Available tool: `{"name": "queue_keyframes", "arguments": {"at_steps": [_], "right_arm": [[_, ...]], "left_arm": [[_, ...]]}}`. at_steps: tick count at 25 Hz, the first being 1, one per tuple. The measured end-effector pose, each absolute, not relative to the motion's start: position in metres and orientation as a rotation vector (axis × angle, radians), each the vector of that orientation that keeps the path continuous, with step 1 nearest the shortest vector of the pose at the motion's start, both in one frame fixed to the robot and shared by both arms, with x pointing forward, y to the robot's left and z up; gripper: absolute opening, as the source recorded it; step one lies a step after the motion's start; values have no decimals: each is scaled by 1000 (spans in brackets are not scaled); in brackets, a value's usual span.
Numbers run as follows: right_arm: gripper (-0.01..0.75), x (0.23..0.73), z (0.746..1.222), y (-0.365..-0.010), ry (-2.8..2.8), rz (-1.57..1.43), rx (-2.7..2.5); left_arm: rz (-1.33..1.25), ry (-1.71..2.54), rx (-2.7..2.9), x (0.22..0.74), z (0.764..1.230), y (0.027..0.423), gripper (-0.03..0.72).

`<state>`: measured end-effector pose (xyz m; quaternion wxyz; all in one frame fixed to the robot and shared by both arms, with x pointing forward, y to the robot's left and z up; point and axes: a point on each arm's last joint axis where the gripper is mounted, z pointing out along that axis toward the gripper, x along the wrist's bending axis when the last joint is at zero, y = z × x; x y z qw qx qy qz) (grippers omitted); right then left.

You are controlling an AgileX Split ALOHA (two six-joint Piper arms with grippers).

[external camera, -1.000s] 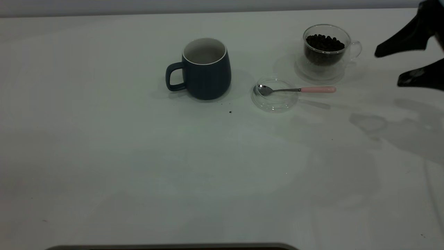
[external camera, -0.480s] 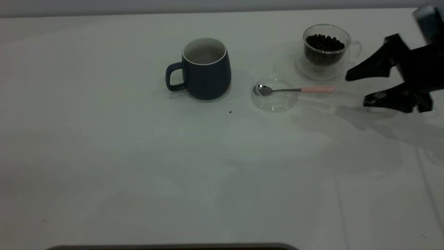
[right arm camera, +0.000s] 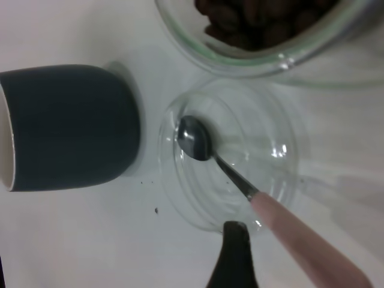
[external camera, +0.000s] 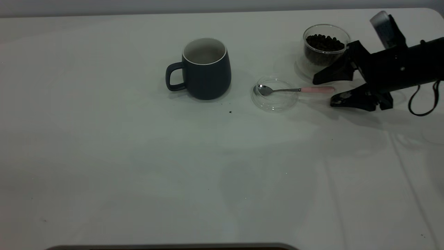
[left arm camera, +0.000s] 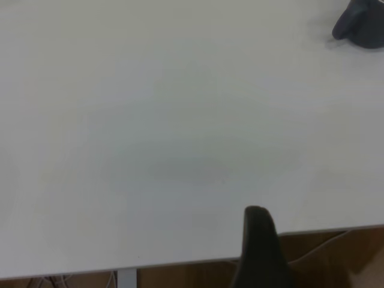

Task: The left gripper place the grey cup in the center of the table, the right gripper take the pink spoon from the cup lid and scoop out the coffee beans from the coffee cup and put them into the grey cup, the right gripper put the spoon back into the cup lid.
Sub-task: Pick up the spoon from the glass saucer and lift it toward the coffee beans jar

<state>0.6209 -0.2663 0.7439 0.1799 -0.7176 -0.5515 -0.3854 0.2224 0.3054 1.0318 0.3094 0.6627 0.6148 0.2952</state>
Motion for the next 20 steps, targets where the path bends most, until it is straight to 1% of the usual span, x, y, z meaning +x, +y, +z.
{"name": "queue_keyframes", "arguments": {"at_steps": [5,11,17,20], "right_arm": [[662,622,744,-254,-1551,-1098,-2010],[586,623,746,-240,-1515,-1117,-1998],[535,624,748,-237,-1469,-1136,-1995],[493,624,749,-236,-1464,-1142,-1984]], "left_arm": [[780,1624,1751,222,1032,305,567],[780,1624,1751,222,1032,305,567],[780,1624,1752,222,1032,305,567],[780,1624,1752,222,1032,305,567]]}}
